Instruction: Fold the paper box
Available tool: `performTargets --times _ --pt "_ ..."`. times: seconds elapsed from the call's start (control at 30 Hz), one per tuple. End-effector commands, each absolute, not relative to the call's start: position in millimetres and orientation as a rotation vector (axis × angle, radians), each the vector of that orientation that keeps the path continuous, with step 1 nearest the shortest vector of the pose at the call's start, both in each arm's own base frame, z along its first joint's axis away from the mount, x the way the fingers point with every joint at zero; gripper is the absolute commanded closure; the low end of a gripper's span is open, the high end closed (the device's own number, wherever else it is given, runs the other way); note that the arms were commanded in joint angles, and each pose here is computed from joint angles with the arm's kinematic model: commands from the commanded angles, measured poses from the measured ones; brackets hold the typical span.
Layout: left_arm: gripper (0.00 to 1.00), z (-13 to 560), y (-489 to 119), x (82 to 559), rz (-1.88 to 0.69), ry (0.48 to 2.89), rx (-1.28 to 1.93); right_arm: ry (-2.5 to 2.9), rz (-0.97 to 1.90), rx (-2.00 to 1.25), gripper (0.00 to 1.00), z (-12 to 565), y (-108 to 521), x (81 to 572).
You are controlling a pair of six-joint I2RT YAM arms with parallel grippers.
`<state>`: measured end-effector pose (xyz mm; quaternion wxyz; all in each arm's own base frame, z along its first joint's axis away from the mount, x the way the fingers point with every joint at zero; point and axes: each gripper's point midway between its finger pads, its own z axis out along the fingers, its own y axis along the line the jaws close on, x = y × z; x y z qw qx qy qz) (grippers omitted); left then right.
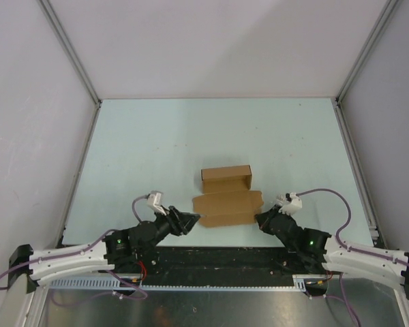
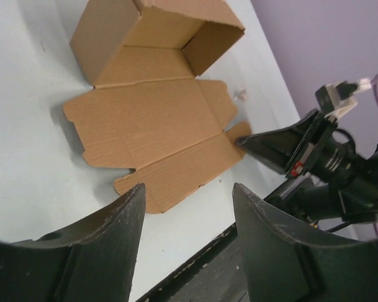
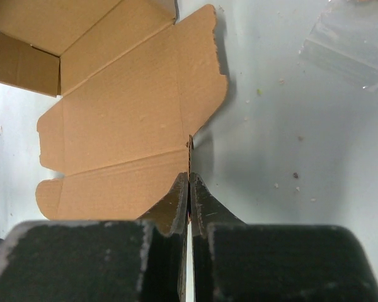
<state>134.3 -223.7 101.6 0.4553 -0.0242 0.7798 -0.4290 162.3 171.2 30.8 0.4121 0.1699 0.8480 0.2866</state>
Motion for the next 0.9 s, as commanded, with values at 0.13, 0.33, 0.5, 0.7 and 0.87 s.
performTargets --times 0.13,0.33,0.5,0.7,0.87 --pt "0.37 94.6 -226.9 138.3 -1.095 1.924 -0.201 1.984 0.691 0.55 1.0 56.2 168.3 173.6" --pt "0.42 74.9 -235.9 120.7 -1.078 2.02 -0.178 1.951 0.695 0.547 1.0 62.7 167.8 173.6" --pt "0.42 62.2 -238.4 115.0 -1.013 2.069 -0.189 1.958 0.679 0.518 1.0 64.6 169.5 173.3" --pt "0.4 68.0 -228.9 126.3 -0.979 2.016 -0.264 1.971 0.653 0.484 0.81 64.8 166.5 169.7" --pt "0.34 85.7 -215.4 139.2 -0.954 1.938 -0.322 1.946 0.643 0.516 0.47 71.9 154.4 170.2"
